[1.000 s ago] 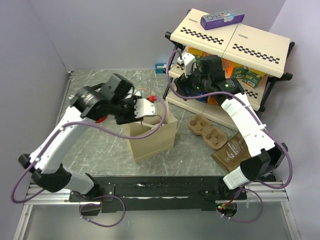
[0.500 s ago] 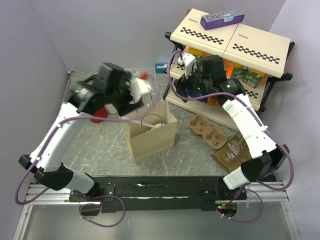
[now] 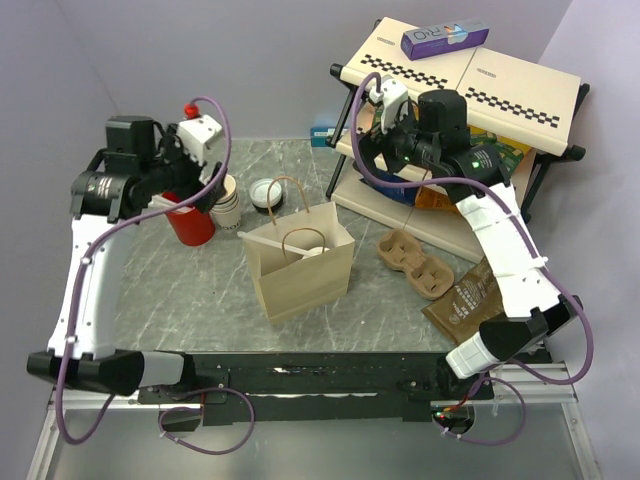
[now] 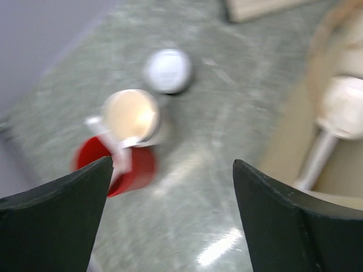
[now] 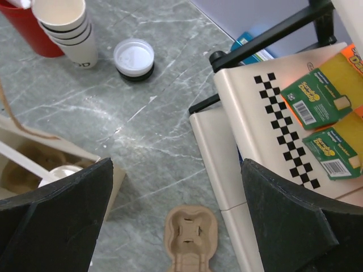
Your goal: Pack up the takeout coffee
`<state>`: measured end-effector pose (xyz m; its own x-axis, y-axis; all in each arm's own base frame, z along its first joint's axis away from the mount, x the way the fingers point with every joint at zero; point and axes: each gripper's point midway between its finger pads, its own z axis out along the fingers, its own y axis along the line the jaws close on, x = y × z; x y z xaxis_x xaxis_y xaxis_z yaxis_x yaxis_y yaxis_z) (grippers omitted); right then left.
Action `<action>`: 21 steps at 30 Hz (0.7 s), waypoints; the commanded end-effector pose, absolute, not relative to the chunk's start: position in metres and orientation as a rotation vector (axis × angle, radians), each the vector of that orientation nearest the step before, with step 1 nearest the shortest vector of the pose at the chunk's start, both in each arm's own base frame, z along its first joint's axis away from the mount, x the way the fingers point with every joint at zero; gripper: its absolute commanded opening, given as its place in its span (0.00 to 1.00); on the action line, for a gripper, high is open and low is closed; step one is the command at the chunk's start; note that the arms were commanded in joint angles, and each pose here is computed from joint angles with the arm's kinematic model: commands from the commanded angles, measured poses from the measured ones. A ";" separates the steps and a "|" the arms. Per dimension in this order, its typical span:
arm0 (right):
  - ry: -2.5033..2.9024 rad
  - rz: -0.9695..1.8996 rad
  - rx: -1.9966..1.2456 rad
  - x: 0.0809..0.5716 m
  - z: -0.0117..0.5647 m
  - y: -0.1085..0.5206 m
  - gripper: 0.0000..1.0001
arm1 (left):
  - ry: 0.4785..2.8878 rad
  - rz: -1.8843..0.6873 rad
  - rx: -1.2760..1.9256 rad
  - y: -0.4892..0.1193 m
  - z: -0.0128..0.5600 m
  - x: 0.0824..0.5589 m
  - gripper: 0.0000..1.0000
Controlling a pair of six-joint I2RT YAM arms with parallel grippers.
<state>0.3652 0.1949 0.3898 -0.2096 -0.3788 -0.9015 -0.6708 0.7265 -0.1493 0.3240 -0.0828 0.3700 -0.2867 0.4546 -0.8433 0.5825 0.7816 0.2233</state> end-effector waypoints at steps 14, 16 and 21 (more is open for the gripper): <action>1.946 0.353 -0.797 0.369 0.359 0.195 0.99 | 2.159 -0.831 0.941 -0.142 0.316 0.236 0.73; 1.948 0.358 -0.801 0.369 0.358 0.195 0.99 | 2.180 -0.825 0.932 -0.140 0.310 0.237 0.70; 1.955 0.373 -0.813 0.369 0.355 0.199 0.99 | 2.216 -0.831 0.936 -0.140 0.302 0.237 0.58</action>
